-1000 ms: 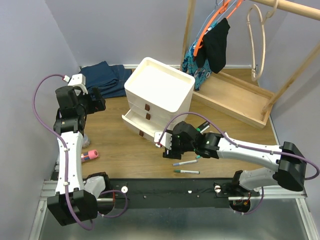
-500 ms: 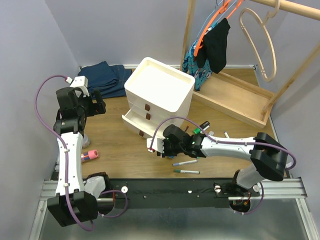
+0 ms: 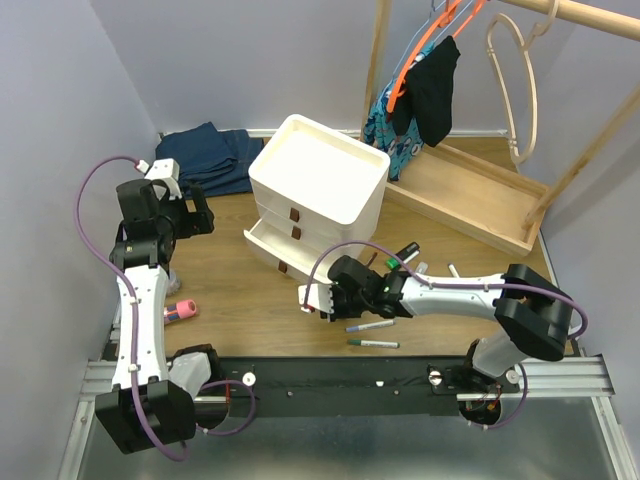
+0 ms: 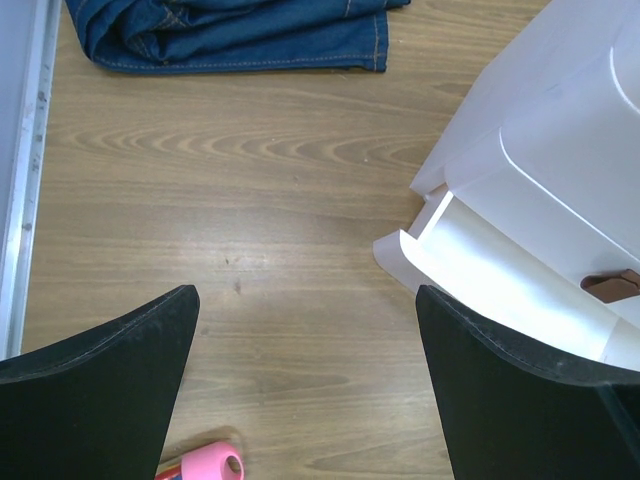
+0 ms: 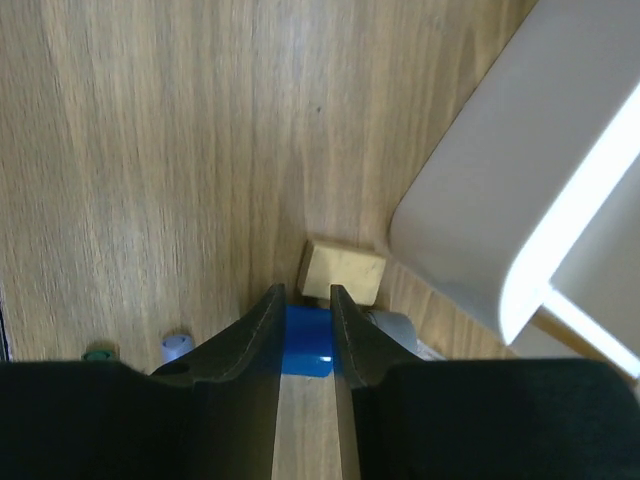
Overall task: Sort the stationery into containers
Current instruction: Pick up the stationery from the center of the board, then place the stationery in the drawer, then pick up the stationery from the center of the board, then place the stationery in the storage box.
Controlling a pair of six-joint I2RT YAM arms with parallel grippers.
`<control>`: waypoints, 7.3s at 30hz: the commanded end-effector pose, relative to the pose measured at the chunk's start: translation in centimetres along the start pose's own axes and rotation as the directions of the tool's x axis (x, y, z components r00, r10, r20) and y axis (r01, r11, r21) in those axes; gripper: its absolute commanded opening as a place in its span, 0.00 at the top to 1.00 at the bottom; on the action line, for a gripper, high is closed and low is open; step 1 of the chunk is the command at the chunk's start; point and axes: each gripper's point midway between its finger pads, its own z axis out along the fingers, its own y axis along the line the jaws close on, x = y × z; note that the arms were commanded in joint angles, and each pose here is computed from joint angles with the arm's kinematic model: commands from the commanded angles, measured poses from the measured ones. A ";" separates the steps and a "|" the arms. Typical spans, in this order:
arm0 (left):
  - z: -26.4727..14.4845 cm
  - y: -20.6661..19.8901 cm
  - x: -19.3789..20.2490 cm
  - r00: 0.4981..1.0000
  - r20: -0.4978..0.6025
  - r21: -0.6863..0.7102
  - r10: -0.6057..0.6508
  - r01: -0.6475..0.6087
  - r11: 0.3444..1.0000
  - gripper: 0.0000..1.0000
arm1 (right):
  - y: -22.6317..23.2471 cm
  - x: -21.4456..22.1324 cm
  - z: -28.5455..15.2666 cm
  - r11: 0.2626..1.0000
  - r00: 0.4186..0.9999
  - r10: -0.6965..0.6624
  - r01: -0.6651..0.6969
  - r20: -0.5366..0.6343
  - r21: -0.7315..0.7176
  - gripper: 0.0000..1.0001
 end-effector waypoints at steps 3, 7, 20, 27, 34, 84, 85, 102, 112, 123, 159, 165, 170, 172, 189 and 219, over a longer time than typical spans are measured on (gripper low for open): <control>-0.1 -0.3 0.5 0.999 0.009 0.017 -0.036 0.036 0.999 0.01 | 0.3 2.8 -0.7 1.000 0.997 0.015 -0.016 -0.078 -0.002 0.68; 0.1 -0.4 0.7 0.999 0.006 0.019 -0.048 0.047 0.999 0.01 | -0.2 3.3 -0.8 0.999 0.996 0.031 -0.030 -0.084 0.016 0.61; 0.4 -0.6 1.1 0.998 -0.001 0.031 -0.071 0.071 0.997 0.01 | -1.1 1.2 0.4 0.999 0.999 0.043 -0.043 -0.024 0.014 0.35; 0.4 -0.5 1.3 0.997 -0.007 0.031 -0.079 0.079 0.996 0.01 | -1.0 0.8 1.4 0.993 0.993 0.117 -0.117 -0.015 -0.008 0.35; 0.5 -0.5 1.5 0.997 -0.013 0.028 -0.081 0.082 0.996 0.01 | -1.7 0.5 2.3 0.980 0.980 0.196 -0.197 -0.017 -0.022 0.41; 0.8 -3.9 4.8 0.984 -0.085 0.204 -0.155 0.170 0.964 0.01 | -12.8 -8.9 -3.4 0.911 0.929 -0.367 0.368 -0.042 0.188 0.77; 0.7 -3.9 4.9 0.984 -0.085 0.204 -0.156 0.170 0.964 0.01 | -12.8 -8.7 -3.3 0.906 0.925 -0.377 0.380 -0.054 0.187 0.76; 0.7 -4.0 5.0 0.984 -0.087 0.201 -0.154 0.169 0.965 0.01 | -10.4 -6.3 -1.0 0.864 0.865 -0.475 0.493 -0.162 0.099 0.62; 0.8 -4.0 4.8 0.984 -0.081 0.204 -0.158 0.172 0.964 0.01 | -10.8 -6.4 -1.1 0.864 0.871 -0.460 0.484 -0.173 0.139 0.47; 0.3 -4.1 4.4 0.985 -0.075 0.202 -0.153 0.165 0.965 0.01 | -10.2 -8.2 -3.9 0.913 0.926 -0.359 0.374 -0.117 0.160 0.44; 0.8 -3.9 4.7 0.984 -0.082 0.194 -0.159 0.172 0.966 0.01 | 4.5 8.0 -8.2 0.785 0.822 -0.545 0.431 -0.166 -0.444 0.45; 1.0 -3.8 4.8 0.984 -0.084 0.191 -0.159 0.172 0.966 0.01 | 3.6 9.3 -7.6 0.794 0.823 -0.537 0.420 -0.184 -0.439 0.46; 1.0 -3.7 4.9 0.983 -0.087 0.187 -0.159 0.173 0.967 0.01 | 2.5 9.8 -6.9 0.803 0.825 -0.530 0.415 -0.196 -0.427 0.46; 1.1 -3.6 5.0 0.983 -0.088 0.184 -0.159 0.173 0.968 0.01 | 2.1 10.2 -6.5 0.802 0.823 -0.532 0.415 -0.200 -0.430 0.46; 1.3 -3.5 5.5 0.982 -0.096 0.178 -0.162 0.177 0.968 0.01 | -0.4 7.0 -6.5 0.835 0.853 -0.493 0.407 -0.173 -0.370 0.72; 0.8 -4.2 5.0 0.981 -0.080 0.208 -0.177 0.191 0.959 0.01 | -16.9 -11.4 -3.7 0.916 0.939 0.341 -0.343 0.049 0.208 0.80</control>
